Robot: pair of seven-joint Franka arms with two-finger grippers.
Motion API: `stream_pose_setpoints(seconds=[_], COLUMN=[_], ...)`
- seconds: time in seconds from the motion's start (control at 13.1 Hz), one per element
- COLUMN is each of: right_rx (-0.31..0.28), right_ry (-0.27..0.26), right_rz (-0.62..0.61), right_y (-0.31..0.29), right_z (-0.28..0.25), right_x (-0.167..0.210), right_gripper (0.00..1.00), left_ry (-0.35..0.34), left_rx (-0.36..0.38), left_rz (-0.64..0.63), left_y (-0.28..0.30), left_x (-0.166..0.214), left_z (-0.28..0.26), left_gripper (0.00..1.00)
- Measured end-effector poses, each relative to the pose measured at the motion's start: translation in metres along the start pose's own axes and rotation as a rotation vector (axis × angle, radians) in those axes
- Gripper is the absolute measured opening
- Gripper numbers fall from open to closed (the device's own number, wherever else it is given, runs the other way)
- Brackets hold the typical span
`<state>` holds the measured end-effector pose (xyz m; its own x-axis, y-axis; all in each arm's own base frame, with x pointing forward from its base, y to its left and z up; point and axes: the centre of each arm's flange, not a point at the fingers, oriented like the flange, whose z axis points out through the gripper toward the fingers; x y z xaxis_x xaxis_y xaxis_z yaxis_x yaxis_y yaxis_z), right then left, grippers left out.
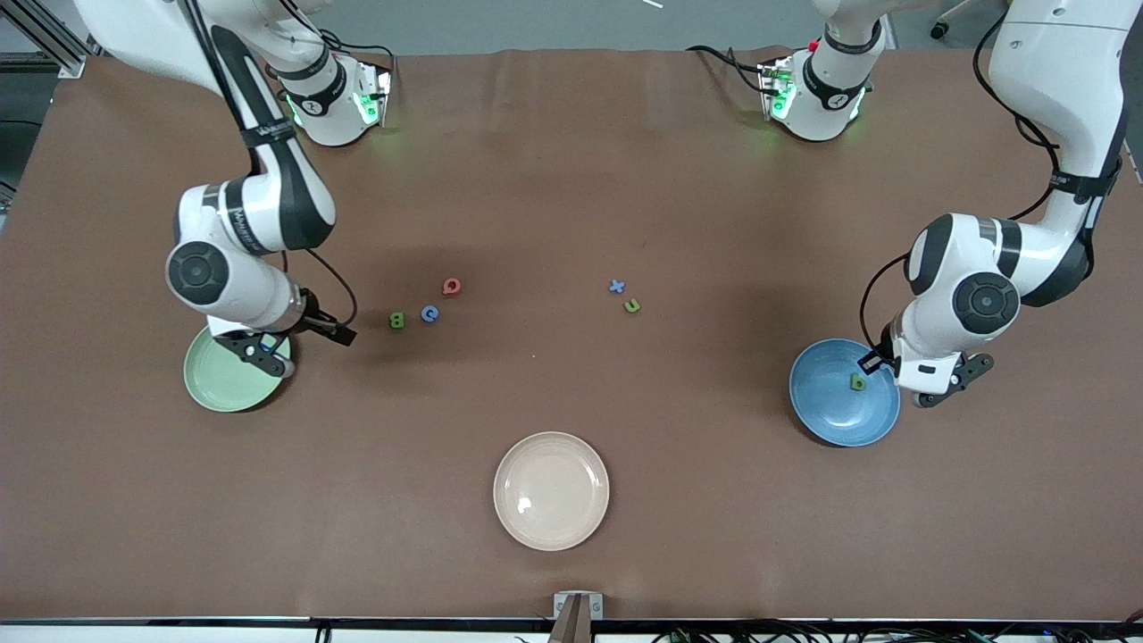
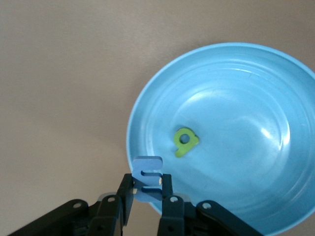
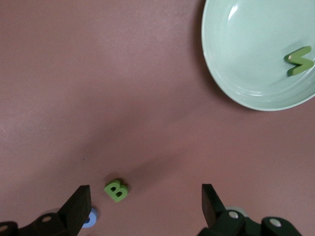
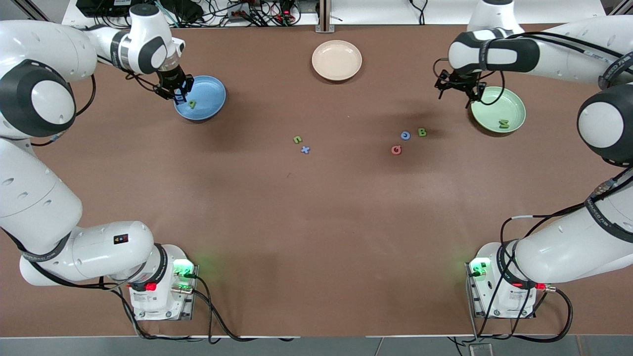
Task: Sort upper and lower case letters into plates
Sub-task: 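Reach the left gripper to the green u while the right gripper reaches B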
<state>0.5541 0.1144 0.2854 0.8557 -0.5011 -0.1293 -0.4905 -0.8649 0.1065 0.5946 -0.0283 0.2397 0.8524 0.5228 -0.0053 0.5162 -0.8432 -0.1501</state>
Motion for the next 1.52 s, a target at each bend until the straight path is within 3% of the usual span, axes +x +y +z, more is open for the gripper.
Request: stream_pose_setpoints(seconds=[0.23,0.46,0.76,1.22,1.45,1.52], right_rx=[0.016,0.034,0.013,0.008,0.002,0.001], right_ry=[0.032,0.082,0.076,0.080,0.071,0.068], right_rz=[-0.116,-0.403,-0.634,-0.676,-0.676,-0.676], right_y=[-0.019,-0.048,-0.045,-0.040,-0.039,-0.038], right_z=[0.010,0.022,0.054,0.093,0.104,0.105], right_x=[-0.020,-0.051,-0.052,-0.047,-0.048,-0.048], right_gripper=[1.00,1.00,1.00,1.00,0.96,0.89], left_ry=[0.002,0.008,0.003,-0.019,-0.045,-0.054], left_rx=[-0.026,-0.035,-0.086,-0.122,-0.126,-0.136], left_rz=[0.012,0.014,-0.025,-0.110,-0.152,-0.169], left_y=[0.010,0.014,0.071,0.179,0.215,0.226], left_x=[-0.004,-0.005,-0.049,-0.173,-0.218,-0.230], left_z=[0.012,0.010,-0.010,-0.029,-0.019,-0.015], left_gripper=[0.31,0.60,0.99,1.00,0.97,0.96])
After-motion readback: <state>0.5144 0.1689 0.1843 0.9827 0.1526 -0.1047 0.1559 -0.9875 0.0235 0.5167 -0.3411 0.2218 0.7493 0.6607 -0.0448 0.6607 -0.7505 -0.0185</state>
